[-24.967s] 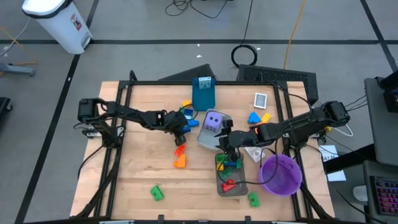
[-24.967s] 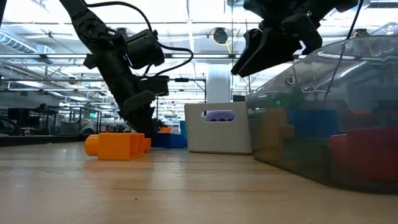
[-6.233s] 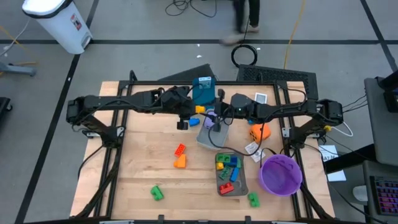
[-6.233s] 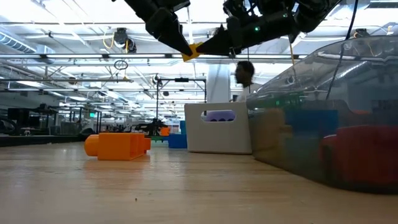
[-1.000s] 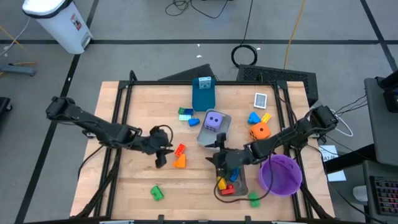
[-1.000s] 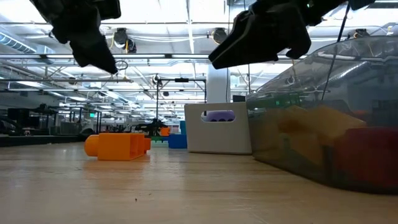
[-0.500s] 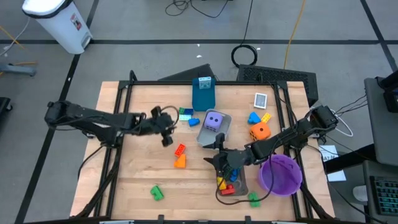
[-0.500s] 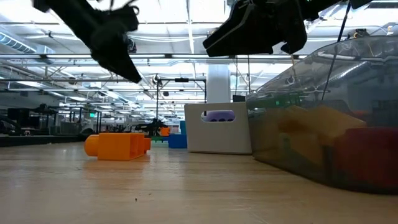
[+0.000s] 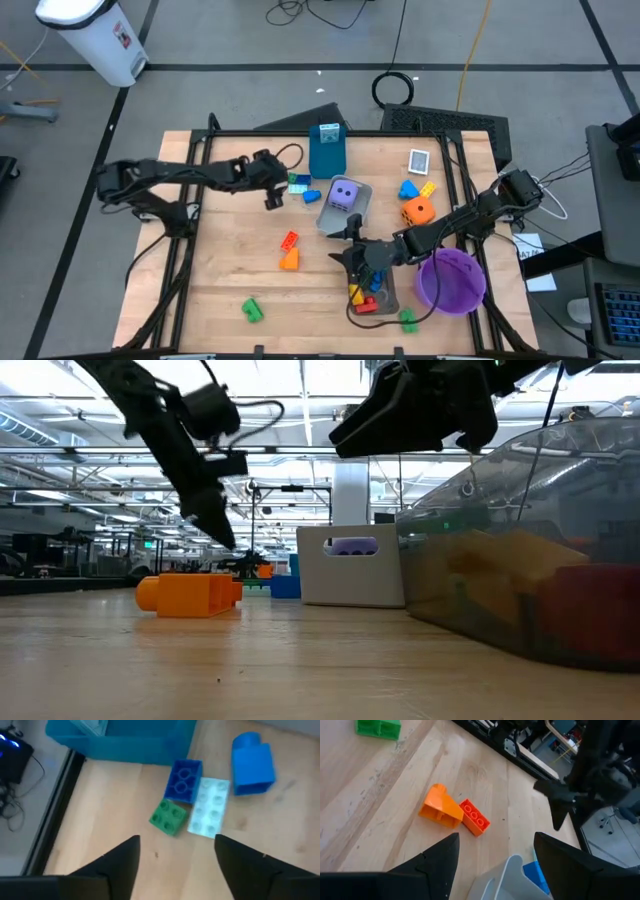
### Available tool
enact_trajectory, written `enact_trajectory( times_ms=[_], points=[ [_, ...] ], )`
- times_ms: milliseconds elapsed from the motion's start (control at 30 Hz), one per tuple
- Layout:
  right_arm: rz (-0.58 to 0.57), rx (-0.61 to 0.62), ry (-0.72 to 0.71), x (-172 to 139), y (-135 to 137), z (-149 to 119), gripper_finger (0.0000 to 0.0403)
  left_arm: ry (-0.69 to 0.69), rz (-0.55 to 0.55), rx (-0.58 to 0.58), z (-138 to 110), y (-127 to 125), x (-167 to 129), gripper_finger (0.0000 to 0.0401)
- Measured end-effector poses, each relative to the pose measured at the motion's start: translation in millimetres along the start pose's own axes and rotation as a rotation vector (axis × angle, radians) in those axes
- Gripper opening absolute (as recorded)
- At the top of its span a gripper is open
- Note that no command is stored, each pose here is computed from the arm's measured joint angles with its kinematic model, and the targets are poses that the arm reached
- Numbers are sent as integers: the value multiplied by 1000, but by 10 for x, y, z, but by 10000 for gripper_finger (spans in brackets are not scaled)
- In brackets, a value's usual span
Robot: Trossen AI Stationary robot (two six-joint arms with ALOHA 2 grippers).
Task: Pick & Place Toys
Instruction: Put the dark green game piece into the black bin
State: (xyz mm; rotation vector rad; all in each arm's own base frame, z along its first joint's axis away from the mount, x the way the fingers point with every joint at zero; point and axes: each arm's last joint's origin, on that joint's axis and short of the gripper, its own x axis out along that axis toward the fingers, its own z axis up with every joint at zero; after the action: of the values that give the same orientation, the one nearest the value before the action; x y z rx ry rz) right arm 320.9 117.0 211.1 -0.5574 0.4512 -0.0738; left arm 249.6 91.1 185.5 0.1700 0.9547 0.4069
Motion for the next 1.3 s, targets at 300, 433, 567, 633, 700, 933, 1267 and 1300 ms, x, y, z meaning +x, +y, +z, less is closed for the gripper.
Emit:
enact_trajectory(
  times_ms=[300,433,567,633,700,933,1267,1300],
  points=[
    [0,18,5,3,-3,-6,251,29,-18,113,171,79,288,300],
    [-3,20,7,9,-15,-10,251,26,-50,45,335,167,396,301],
    [-1,24,13,10,-13,-17,251,110,-54,29,395,243,553,301],
    [0,23,15,10,-13,-19,251,160,-60,24,379,260,648,301],
    [1,22,18,10,-12,-22,251,184,-63,17,380,278,717,301],
    [3,22,23,10,-10,-27,251,249,-68,2,310,344,817,301],
    [5,18,29,10,-7,-34,251,359,-72,-76,165,471,794,301],
    [5,18,29,10,-8,-33,251,352,-79,-70,170,470,796,301]
  ],
)
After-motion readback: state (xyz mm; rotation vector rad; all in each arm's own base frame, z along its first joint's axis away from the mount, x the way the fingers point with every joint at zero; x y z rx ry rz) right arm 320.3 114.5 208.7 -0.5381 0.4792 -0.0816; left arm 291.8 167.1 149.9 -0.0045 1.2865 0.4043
